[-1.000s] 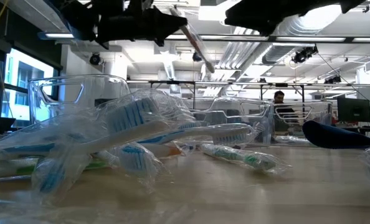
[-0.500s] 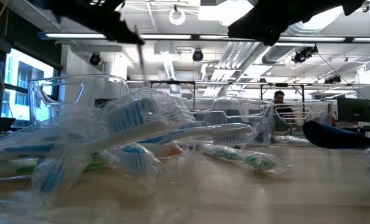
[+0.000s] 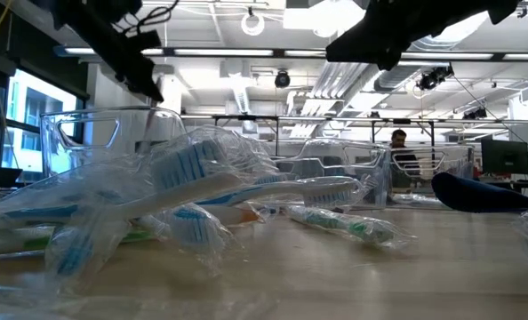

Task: Pick & Place Toothbrushes
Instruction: Put the orange toothbrush into the top left transparent bin, then put the blue toothbrush into the bottom transparent bin

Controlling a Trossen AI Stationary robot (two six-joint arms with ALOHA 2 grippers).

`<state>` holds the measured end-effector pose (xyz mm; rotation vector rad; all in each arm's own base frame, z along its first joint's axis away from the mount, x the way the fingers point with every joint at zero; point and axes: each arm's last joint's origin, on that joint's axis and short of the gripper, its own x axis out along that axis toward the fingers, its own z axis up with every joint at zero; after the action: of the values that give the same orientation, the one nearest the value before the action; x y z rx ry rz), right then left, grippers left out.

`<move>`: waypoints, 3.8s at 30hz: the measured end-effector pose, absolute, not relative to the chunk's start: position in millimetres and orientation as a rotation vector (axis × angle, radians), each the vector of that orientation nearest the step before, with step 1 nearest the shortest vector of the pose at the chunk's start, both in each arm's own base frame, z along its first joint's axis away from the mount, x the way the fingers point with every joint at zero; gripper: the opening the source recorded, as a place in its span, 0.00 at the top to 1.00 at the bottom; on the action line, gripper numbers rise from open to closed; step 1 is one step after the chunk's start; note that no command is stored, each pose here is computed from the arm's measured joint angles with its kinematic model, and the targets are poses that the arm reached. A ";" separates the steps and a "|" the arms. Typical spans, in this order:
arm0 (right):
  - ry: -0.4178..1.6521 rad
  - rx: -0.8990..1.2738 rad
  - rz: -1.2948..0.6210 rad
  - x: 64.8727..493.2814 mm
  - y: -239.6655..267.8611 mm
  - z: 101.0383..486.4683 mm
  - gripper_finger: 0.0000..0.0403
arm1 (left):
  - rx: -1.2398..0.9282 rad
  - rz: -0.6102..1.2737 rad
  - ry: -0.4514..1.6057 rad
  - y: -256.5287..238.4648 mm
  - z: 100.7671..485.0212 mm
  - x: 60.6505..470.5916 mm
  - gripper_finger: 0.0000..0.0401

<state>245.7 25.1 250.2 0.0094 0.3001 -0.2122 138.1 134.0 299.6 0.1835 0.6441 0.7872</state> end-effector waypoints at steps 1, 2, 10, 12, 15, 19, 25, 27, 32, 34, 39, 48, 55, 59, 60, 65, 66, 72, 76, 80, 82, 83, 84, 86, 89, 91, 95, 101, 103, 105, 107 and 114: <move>0.300 0.009 -0.212 245.7 25.1 250.2 0.77 | 0.175 0.797 0.656 136.9 297.9 137.4 0.95; 0.300 0.009 -0.212 245.7 25.2 250.2 0.77 | 0.167 0.808 0.670 139.8 296.2 136.4 0.95; 0.303 0.034 -0.216 245.6 25.1 249.7 0.77 | 0.171 0.878 0.775 160.5 285.4 129.0 0.95; 0.308 0.033 -0.216 245.4 25.1 249.2 0.77 | 0.212 0.872 0.825 165.2 281.9 128.5 0.95; 0.309 0.032 -0.216 245.4 25.1 249.1 0.77 | 0.250 0.865 0.897 172.5 275.1 129.1 0.95; 0.309 0.033 -0.216 245.4 25.1 249.1 0.77 | 0.248 0.850 0.962 181.9 264.7 131.0 0.95; 0.310 0.032 -0.216 245.3 25.1 249.0 0.77 | 0.250 0.794 1.060 193.0 246.5 138.2 0.95; 0.310 0.032 -0.216 245.3 25.1 249.0 0.77 | 0.241 0.784 1.078 195.8 241.5 140.3 0.95; 0.310 0.032 -0.216 245.3 25.1 249.0 0.77 | 0.232 0.774 1.095 202.6 232.5 145.4 0.95; 0.310 0.032 -0.216 245.3 25.1 249.0 0.77 | 0.231 0.767 1.089 205.0 229.9 147.6 0.95; 0.311 0.032 -0.216 245.3 25.1 249.0 0.77 | 0.234 0.737 1.099 209.3 223.0 151.4 0.95; 0.311 0.032 -0.216 245.3 25.1 249.0 0.77 | 0.253 0.700 1.143 212.9 214.5 154.2 0.95; 0.311 0.032 -0.216 245.3 25.1 249.0 0.77 | 0.242 0.695 1.146 212.9 213.2 154.3 0.83; 0.311 0.032 -0.216 245.3 25.1 248.9 0.77 | 0.243 0.696 1.145 212.9 213.2 154.4 0.74; 0.311 0.032 -0.216 245.3 25.1 249.0 0.77 | 0.242 0.693 1.142 212.9 213.2 154.5 0.72; 0.311 0.032 -0.216 245.3 25.1 248.9 0.77 | 0.237 0.655 1.081 213.6 214.9 157.3 0.70; 0.311 0.032 -0.216 245.3 25.1 248.9 0.77 | 0.236 0.650 1.069 213.8 215.4 157.9 0.71; 0.311 0.032 -0.216 245.3 25.1 248.9 0.77 | 0.218 0.634 1.020 215.2 221.6 160.7 0.82; 0.311 0.031 -0.216 245.3 25.1 248.9 0.77 | 0.235 0.642 0.984 214.4 235.2 160.5 0.94; 0.312 0.029 -0.216 245.3 25.1 248.9 0.77 | 0.245 0.644 0.956 209.6 245.7 157.2 0.98; 0.312 0.028 -0.215 245.3 25.1 248.9 0.77 | 0.228 0.603 0.940 204.8 248.4 155.1 0.99; 0.312 0.028 -0.216 245.3 25.1 248.9 0.77 | 0.216 0.575 0.927 202.1 249.8 154.3 0.99; 0.312 0.028 -0.215 245.3 25.1 248.9 0.77 | 0.205 0.544 0.907 199.0 251.8 153.4 1.00; 0.312 0.028 -0.216 245.3 25.1 248.9 0.77 | 0.178 0.464 0.862 192.0 256.0 151.5 1.00; 0.312 0.028 -0.216 245.3 25.1 248.9 0.77 | 0.128 0.327 0.794 179.8 261.5 147.8 1.00; 0.312 0.028 -0.216 245.3 25.1 248.9 0.77 | 0.130 0.258 0.745 170.3 267.8 147.6 1.00; 0.312 0.028 -0.216 245.3 25.1 248.9 0.77 | 0.209 0.199 0.695 148.2 281.3 152.3 1.00; 0.312 0.028 -0.216 245.3 25.1 248.9 0.77 | 0.348 0.197 0.637 110.8 302.5 155.3 1.00; 0.312 0.028 -0.216 245.3 25.1 248.9 0.77 | 0.376 0.190 0.615 97.9 307.8 156.3 1.00; 0.312 0.028 -0.216 245.3 25.1 248.9 0.77 | 0.397 0.177 0.594 85.2 311.7 157.9 1.00; 0.312 0.028 -0.216 245.3 25.1 248.9 0.77 | 0.414 0.161 0.576 73.2 314.2 161.7 1.00; 0.312 0.028 -0.216 245.3 25.1 248.9 0.77 | 0.513 0.121 0.543 33.5 317.3 176.3 1.00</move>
<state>245.3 25.1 248.9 0.0283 0.3123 -0.2158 176.3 33.5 317.3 0.5128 0.5425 0.1206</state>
